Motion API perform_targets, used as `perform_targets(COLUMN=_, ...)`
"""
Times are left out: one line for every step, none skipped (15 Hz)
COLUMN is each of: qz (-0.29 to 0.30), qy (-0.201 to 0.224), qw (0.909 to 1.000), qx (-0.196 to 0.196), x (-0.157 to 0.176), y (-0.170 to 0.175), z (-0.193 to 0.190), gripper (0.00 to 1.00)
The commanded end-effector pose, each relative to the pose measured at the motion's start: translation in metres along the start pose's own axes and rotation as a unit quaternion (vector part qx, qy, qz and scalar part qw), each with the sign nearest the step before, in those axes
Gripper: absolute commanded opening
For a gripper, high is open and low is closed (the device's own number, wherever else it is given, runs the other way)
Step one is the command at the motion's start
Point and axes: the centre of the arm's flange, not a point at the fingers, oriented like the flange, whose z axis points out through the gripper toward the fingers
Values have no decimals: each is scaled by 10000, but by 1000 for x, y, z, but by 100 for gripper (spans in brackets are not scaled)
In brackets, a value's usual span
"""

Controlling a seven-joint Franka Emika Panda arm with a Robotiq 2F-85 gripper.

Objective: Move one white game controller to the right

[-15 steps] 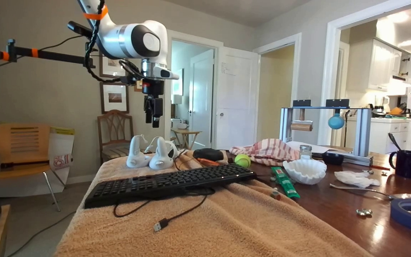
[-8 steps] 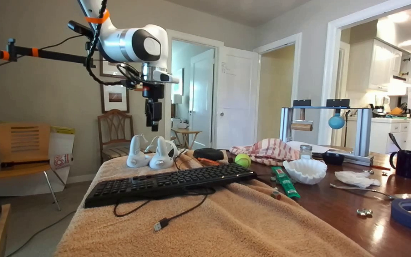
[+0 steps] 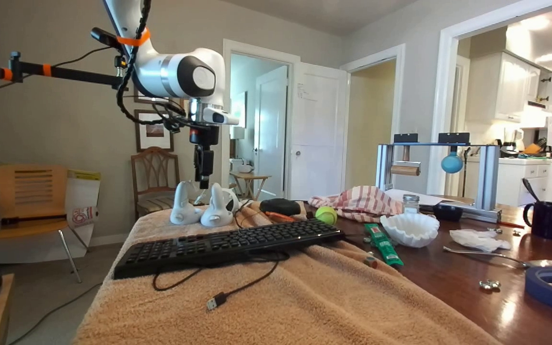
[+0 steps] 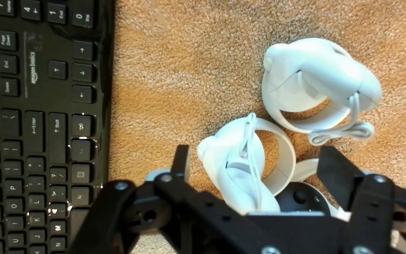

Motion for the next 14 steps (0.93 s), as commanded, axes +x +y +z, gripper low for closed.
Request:
perform_targets(qz=101, qy=-15, qw=9999, qx=-2, x=0, y=-8, z=21, gripper=68)
perform_targets(qz=86, qy=-35, qw=10000, qx=-4, x=0, y=-7, z=25, gripper=65)
perform_targets(qz=90, qy=-29, qw=10000, qx=-25, x=0, y=-6, z=28, gripper=60)
perform_targets(qz=88, qy=-28, qw=10000, qx=-30, x=0, y=-6, z=31, gripper=59)
perform_targets(qz=73, qy=13, qw=10000, qx=-54, x=0, y=-6, z=34, gripper=58)
perform_targets(qz=54, qy=64, qw=9999, qx=-72, x=0, y=-5, z=37, gripper=57)
perform_targets(qz=23, qy=134, qw=9998, qx=-111, x=0, y=-5, z=38, gripper=66)
perform_targets(qz=-6, qy=146, qw=9998, qx=-112, x=0, y=-5, z=40, gripper=63)
perform_targets(qz=-30, qy=195, qw=9997, qx=-116, x=0, y=-5, z=41, gripper=62)
perform_targets(qz=-57, qy=230, qw=9997, qx=-104, x=0, y=-6, z=43, gripper=59)
perform_targets(qz=-91, qy=273, qw=9995, qx=-101, x=-1, y=-7, z=43, gripper=48)
perform_targets(qz=-112, qy=276, qw=9995, qx=-97, x=-2, y=-9, z=44, gripper=40)
perform_targets(qz=-139, qy=292, qw=9994, qx=-89, x=-4, y=-10, z=44, gripper=32)
perform_targets(qz=-156, qy=298, qw=9994, qx=-68, x=-5, y=-12, z=44, gripper=26)
